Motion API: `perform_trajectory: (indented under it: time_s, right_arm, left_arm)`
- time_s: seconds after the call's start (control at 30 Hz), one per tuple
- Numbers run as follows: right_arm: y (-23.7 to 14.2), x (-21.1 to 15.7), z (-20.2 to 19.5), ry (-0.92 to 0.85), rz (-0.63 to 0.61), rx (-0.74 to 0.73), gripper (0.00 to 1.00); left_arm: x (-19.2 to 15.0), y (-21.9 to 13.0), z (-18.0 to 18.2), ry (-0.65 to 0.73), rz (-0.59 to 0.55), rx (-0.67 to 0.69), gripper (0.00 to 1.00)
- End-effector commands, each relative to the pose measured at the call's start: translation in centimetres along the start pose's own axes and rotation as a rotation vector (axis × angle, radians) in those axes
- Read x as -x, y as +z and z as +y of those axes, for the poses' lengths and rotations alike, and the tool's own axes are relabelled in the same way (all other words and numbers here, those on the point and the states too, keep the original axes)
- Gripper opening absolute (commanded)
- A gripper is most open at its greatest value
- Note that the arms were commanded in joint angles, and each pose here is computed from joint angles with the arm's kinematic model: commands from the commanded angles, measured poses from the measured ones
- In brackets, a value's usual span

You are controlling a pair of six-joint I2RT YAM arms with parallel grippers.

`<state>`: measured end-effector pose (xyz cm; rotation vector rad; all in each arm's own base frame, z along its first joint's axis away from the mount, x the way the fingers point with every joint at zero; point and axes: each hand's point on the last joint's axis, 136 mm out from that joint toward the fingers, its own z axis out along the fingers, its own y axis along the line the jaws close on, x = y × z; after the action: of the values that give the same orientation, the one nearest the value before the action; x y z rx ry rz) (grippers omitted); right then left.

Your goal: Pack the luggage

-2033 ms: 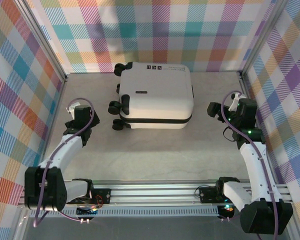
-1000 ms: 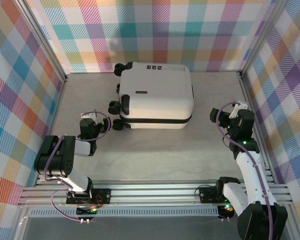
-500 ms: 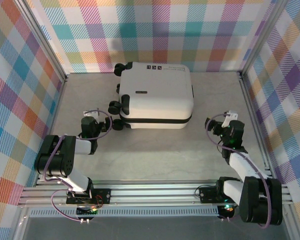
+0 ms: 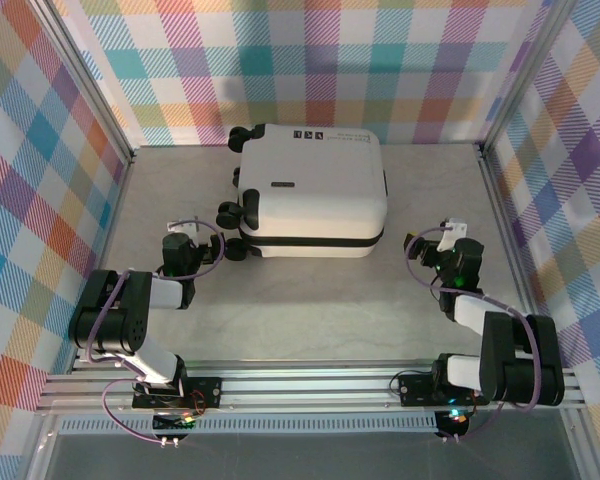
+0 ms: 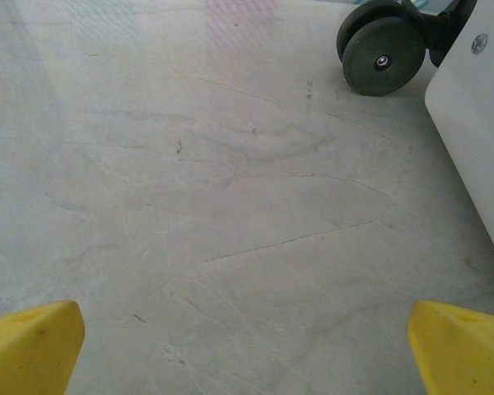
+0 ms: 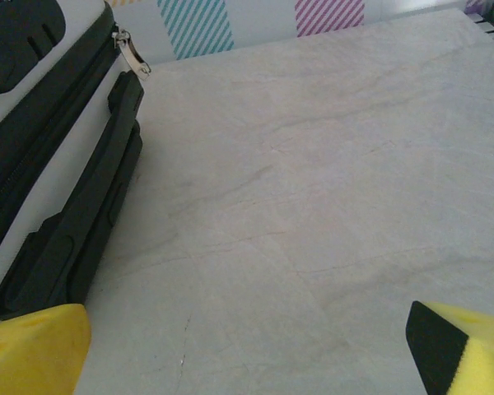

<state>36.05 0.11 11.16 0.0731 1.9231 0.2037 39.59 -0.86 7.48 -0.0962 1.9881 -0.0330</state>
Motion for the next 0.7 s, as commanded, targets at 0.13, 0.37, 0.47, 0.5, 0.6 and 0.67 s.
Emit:
perform_trajectory:
  time_s: [0.13,0.37,0.47,0.5,0.6,0.67]
  right_arm:
    - [1.1,1.4,0.1,0.003,-0.067,0.030,0.99]
    - [1.6,0.7,0.1,0.007,-0.052,0.056,0.99]
    - [2.2,0.4,0.8,-0.017,-0.031,0.099,0.99]
    - [2.5,0.2,1.0,-0.028,-0.023,0.092,0.99]
    - [3.9,-0.9,1.4,-0.055,0.027,0.092,0.99]
    - [4.2,-0.9,1.8,-0.076,0.028,0.091,0.99]
  left_arm:
    - [0.7,0.2,-0.6,0.018,-0.014,-0.025,1.00]
    - [0.7,0.2,-0.6,0.018,-0.015,-0.025,1.00]
    - [0.7,0.2,-0.6,0.018,-0.015,-0.024,1.00]
    - [0.7,0.2,-0.6,0.018,-0.016,-0.024,1.00]
    - [0.7,0.2,-0.6,0.018,-0.015,-0.024,1.00]
    - [0.8,0.2,-0.6,0.018,-0.016,-0.025,1.00]
